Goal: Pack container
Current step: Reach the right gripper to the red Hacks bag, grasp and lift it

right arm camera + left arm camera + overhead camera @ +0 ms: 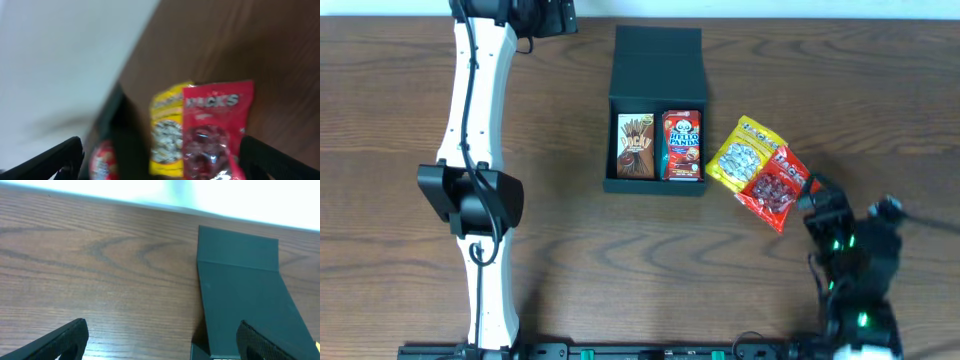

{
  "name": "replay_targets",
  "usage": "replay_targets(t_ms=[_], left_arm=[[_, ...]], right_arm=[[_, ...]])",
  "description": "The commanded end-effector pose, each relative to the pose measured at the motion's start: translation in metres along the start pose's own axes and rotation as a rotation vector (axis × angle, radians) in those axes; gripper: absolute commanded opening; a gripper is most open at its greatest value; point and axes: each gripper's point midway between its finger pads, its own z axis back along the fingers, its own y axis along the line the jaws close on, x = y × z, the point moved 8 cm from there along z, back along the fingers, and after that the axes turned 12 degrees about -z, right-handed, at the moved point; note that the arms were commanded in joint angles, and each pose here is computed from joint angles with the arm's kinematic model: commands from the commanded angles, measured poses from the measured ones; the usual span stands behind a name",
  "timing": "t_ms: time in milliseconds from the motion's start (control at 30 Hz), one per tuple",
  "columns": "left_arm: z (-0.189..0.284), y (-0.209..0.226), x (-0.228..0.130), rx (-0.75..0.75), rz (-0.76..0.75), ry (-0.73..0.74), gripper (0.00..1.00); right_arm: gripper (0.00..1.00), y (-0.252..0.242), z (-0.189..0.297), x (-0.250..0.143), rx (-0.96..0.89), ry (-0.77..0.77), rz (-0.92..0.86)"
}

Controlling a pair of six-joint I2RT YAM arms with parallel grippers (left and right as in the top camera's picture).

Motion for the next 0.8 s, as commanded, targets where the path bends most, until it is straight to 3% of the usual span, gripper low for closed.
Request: replay_targets(t_ms=[0,300,400,567,667,767], left_arm=[[0.006,0.005,0.004,0.034,-0.020,-0.021,0.95],[0.006,0.007,0.001,0.058,-0.033,0.000,0.95],[0.006,0.009,0.001,0.077,-0.034,0.000,0.95],[0.006,0.009,0.001,0.078,-0.033,0.000,0.95],[0.006,0.009,0.001,0.079,-0.033,0.000,0.96],[0.006,0.009,0.001,0.079,-0.033,0.000,0.95]], right_arm=[[0.99,0.014,-0.024,0.002,-0.070,0.151,0.124],[0.98,0.011,-0.096,0.000,-0.549,0.504,0.139],[0.95,0.003,-0.114,-0.004,-0.602,0.559,0.123],[0.80,-0.016,-0.133,-0.013,-0.639,0.614,0.115],[0.64,-0.021,-0.139,-0.015,-0.647,0.621,0.117],[0.33,-0.024,-0.143,-0.016,-0.647,0.621,0.117]])
